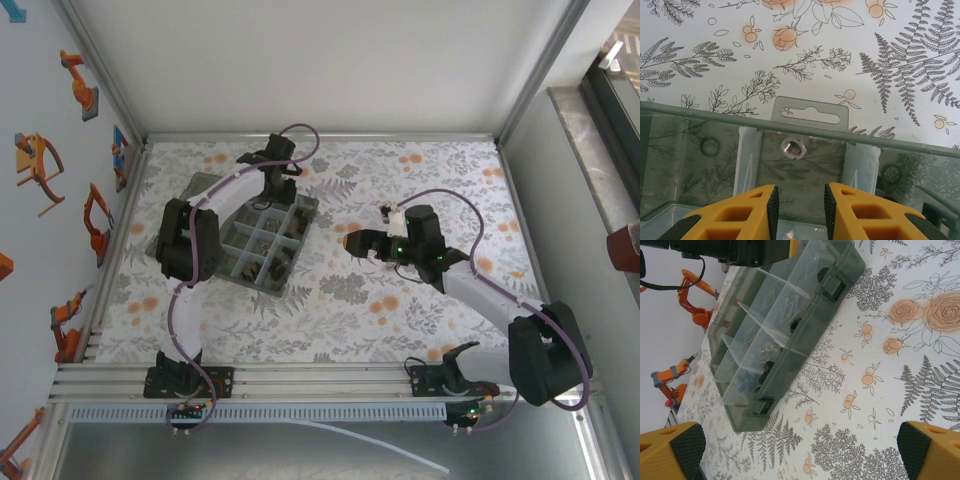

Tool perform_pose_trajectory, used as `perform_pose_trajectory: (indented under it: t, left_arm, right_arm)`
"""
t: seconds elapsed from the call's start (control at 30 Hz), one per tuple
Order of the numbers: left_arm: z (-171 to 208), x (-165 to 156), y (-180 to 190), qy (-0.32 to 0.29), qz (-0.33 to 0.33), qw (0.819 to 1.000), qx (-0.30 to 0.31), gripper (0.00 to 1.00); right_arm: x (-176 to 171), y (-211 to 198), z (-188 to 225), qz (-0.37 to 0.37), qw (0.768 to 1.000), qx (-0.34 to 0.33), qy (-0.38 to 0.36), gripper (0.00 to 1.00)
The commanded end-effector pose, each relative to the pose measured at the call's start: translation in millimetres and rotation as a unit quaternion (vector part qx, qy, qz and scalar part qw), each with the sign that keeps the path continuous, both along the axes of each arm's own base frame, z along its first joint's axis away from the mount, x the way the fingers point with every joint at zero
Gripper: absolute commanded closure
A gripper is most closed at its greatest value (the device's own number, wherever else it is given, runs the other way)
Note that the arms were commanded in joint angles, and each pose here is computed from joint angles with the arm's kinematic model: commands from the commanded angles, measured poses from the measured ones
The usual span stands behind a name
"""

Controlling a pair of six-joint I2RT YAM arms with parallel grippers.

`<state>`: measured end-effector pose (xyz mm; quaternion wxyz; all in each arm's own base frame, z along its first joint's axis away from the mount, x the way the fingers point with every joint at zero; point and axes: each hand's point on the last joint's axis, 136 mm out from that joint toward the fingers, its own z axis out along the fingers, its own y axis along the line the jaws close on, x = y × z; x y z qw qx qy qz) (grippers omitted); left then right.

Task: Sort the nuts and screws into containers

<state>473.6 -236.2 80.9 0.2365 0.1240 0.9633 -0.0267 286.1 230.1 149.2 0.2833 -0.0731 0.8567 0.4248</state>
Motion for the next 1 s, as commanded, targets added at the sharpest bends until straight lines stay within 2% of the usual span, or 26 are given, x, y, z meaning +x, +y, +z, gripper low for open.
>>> perform_pose_trajectory:
  t: [0.0, 0.1, 0.3, 0.5, 0.6, 0.83, 0.97]
  left_arm:
    - [15, -7, 1, -0.007, 0.002, 1.0, -0.004, 0.72]
    - [28, -18, -19, -0.018, -0.033, 0.999, -0.025, 0.69]
    - [44, -66, -97, -0.02, -0.146, 0.986, -0.083, 0.65]
    - [17, -123, -174, 0.02, -0.261, 0.958, -0.119, 0.52]
    - [1, -148, -208, 0.037, -0.307, 0.939, -0.149, 0.51]
    - [-25, -187, -251, 0.068, -0.395, 0.899, -0.177, 0.48]
    - [-37, -201, -257, 0.084, -0.417, 0.888, -0.173, 0.47]
  right_arm:
    - [4, 5, 10, 0.006, 1.0, 0.001, -0.015, 0.0]
    - [1, -1, 3, -0.002, 1.0, -0.013, -0.006, 0.0]
    - [-15, -17, -14, -0.025, 0.999, -0.033, 0.012, 0.0]
    - [-44, -43, -33, -0.063, 0.996, -0.046, 0.042, 0.0]
    - [-59, -57, -31, -0.084, 0.994, -0.05, 0.046, 0.0]
    - [-85, -83, -2, -0.127, 0.989, -0.057, 0.053, 0.0]
    - [-95, -85, -4, -0.122, 0.988, -0.064, 0.073, 0.0]
